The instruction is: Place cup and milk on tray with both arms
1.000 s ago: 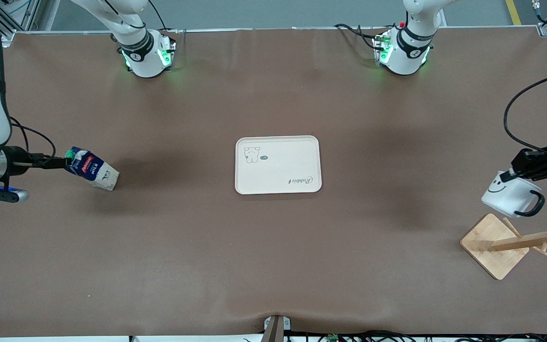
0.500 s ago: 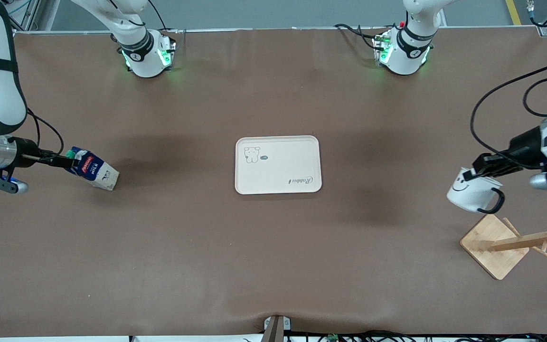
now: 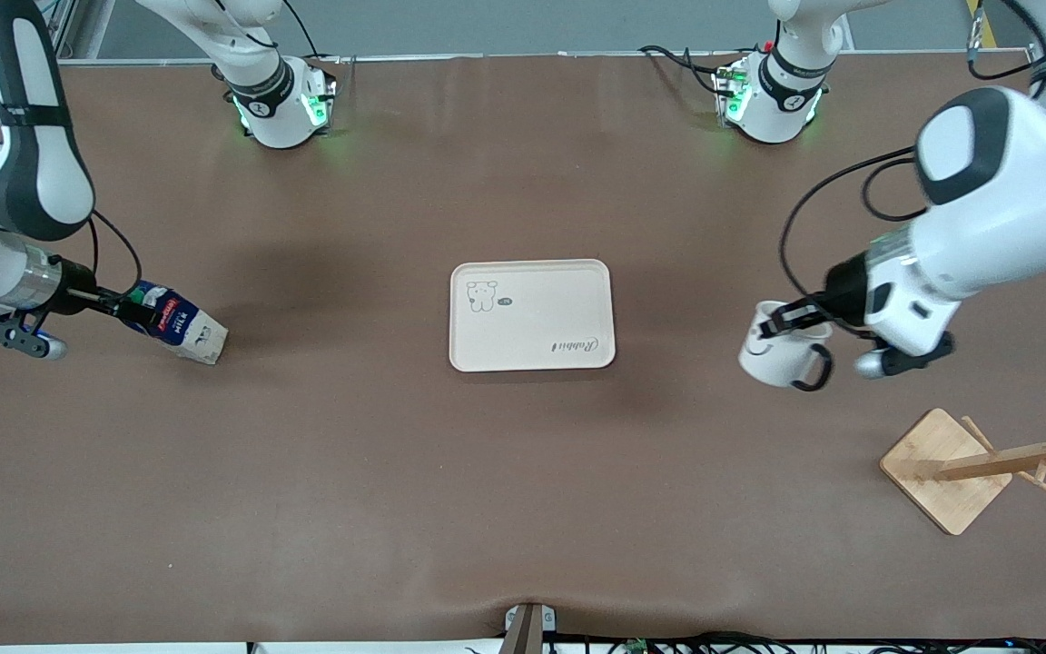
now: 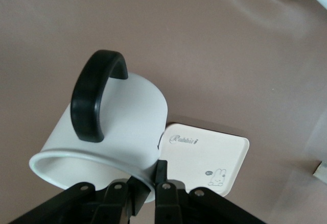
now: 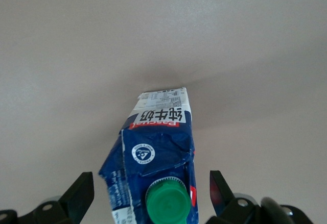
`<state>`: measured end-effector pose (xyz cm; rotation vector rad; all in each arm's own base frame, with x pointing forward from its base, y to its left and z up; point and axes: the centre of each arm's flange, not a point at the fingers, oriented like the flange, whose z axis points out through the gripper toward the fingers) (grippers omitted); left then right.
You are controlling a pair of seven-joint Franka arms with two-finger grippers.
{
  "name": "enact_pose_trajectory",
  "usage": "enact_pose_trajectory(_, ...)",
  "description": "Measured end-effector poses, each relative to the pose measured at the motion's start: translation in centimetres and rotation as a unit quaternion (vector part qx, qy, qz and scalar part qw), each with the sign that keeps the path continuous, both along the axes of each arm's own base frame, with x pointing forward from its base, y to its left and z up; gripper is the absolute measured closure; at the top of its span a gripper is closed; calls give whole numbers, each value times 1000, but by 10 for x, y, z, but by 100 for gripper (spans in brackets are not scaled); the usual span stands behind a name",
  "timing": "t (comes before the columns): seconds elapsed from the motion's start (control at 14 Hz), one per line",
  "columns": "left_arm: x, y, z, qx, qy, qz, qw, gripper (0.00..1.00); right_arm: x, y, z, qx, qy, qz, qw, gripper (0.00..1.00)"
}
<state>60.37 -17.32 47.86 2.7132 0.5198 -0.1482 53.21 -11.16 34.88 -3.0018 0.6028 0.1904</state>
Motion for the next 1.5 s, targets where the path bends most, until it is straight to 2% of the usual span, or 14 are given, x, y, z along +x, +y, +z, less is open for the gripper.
enact_pose_trajectory(0.14,0,-37,-17,-3,31,40,999,91,-9,1,-8,-5,-13,-3,1000,0)
enact_pose_trajectory(0.36,-5,-80,-42,-2,84,109,990,91,-20,4,-15,-4,-9,-4,1000,0)
enact_pose_trajectory(0.5,-10,-106,-62,5,132,165,977,91,-23,5,-17,-4,-5,-5,1000,0)
enact_pose_trajectory(0.57,-10,-118,-74,8,155,189,970,91,-25,5,-18,-3,-4,-5,1000,6)
enact_pose_trajectory(0.64,-10,-129,-87,11,176,209,962,91,-25,5,-18,-3,-4,-6,1000,6)
enact_pose_trajectory(0.71,-9,-140,-101,14,196,224,955,91,-26,5,-18,-3,-4,-5,1000,12)
enact_pose_trajectory(0.86,-10,-157,-135,13,239,241,941,91,-26,6,-18,-3,-3,-4,1000,37)
enact_pose_trajectory(0.93,-12,-164,-155,2,268,245,932,91,-27,7,-18,-2,0,-4,1000,45)
enact_pose_trajectory(1.0,-13,-171,-175,-6,293,249,923,91,-30,9,-18,5,12,-6,1000,47)
enact_pose_trajectory(1.14,-17,-188,-206,-17,307,255,917,91,-39,15,-15,39,55,-17,998,50)
enact_pose_trajectory(1.21,-20,-196,-215,-19,309,257,915,91,-41,18,-10,53,69,-20,996,50)
enact_pose_trajectory(1.29,-23,-201,-221,-18,316,263,911,91,-40,19,-3,60,71,-22,995,50)
enact_pose_trajectory(1.5,-27,-203,-230,-10,330,276,902,91,-30,17,19,59,54,-22,997,50)
